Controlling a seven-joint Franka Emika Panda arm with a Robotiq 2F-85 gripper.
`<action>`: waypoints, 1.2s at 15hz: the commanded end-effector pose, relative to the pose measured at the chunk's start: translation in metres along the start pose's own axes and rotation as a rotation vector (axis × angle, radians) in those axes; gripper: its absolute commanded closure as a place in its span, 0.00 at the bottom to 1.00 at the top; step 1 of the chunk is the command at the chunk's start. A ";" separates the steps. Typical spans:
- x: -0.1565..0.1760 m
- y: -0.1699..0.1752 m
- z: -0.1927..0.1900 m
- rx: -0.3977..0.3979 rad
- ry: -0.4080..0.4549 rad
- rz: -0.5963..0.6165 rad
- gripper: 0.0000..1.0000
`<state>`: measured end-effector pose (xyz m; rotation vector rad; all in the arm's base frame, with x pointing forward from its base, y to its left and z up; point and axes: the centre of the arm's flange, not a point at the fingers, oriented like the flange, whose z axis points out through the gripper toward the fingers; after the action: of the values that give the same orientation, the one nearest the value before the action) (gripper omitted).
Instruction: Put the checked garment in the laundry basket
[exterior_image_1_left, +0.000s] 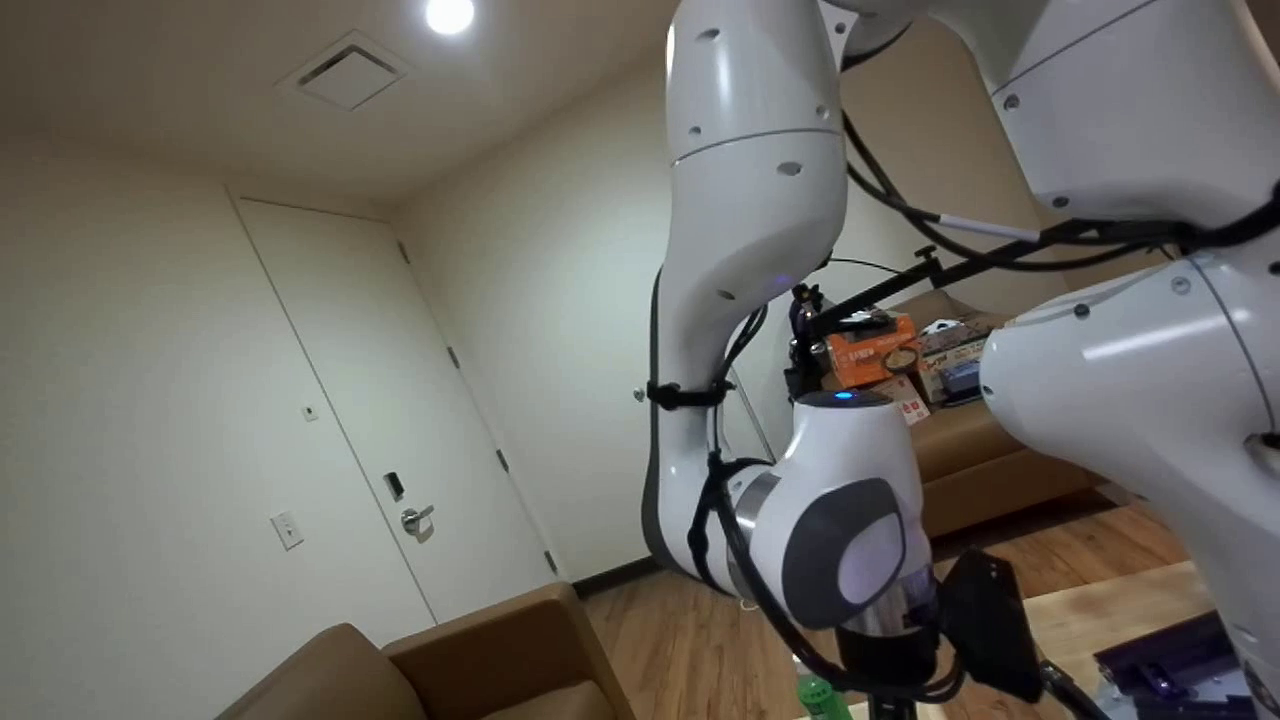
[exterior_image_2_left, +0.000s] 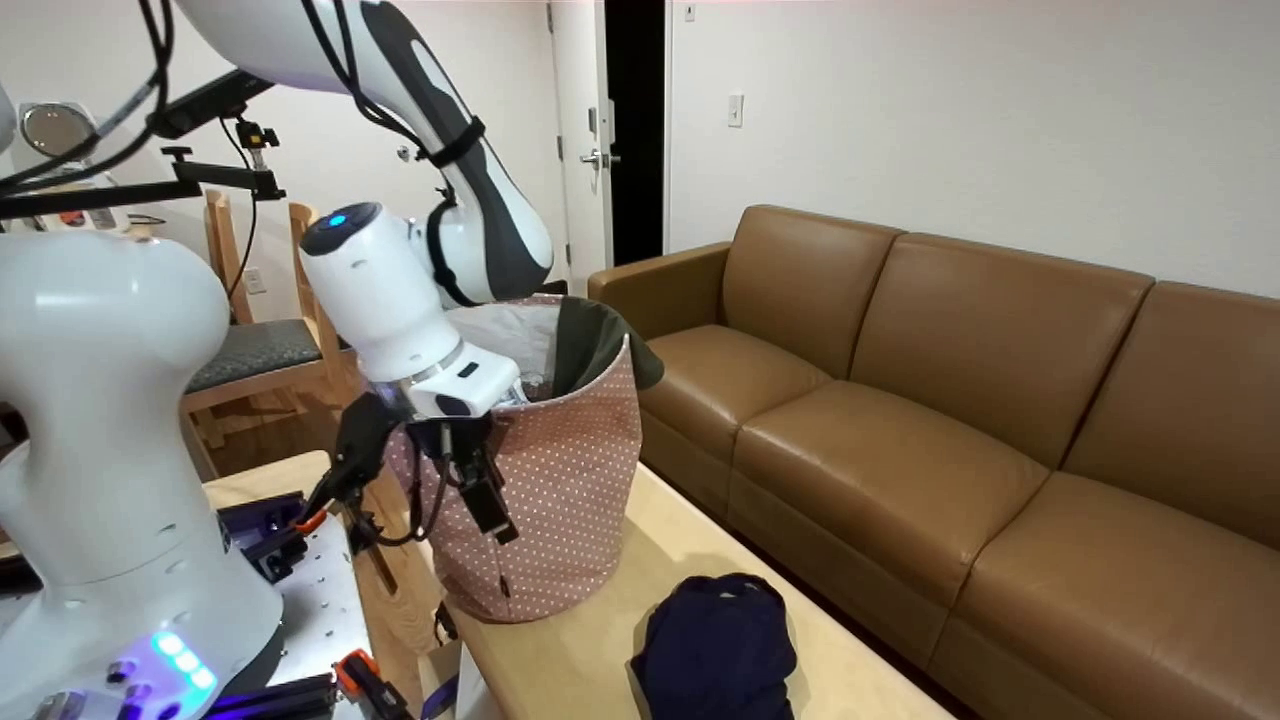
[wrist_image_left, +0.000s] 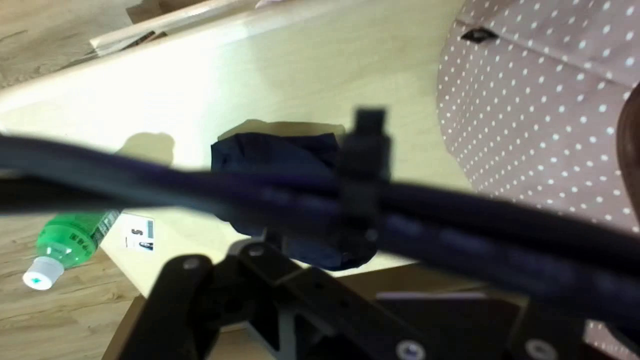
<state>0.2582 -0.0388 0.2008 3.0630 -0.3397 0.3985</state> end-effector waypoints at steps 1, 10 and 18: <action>0.029 -0.004 0.065 0.014 -0.082 -0.058 0.00; -0.004 0.000 -0.013 -0.002 -0.057 -0.045 0.00; 0.038 -0.019 -0.073 0.037 0.033 -0.035 0.00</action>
<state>0.2644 -0.0366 0.2174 3.1002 -0.2849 0.3598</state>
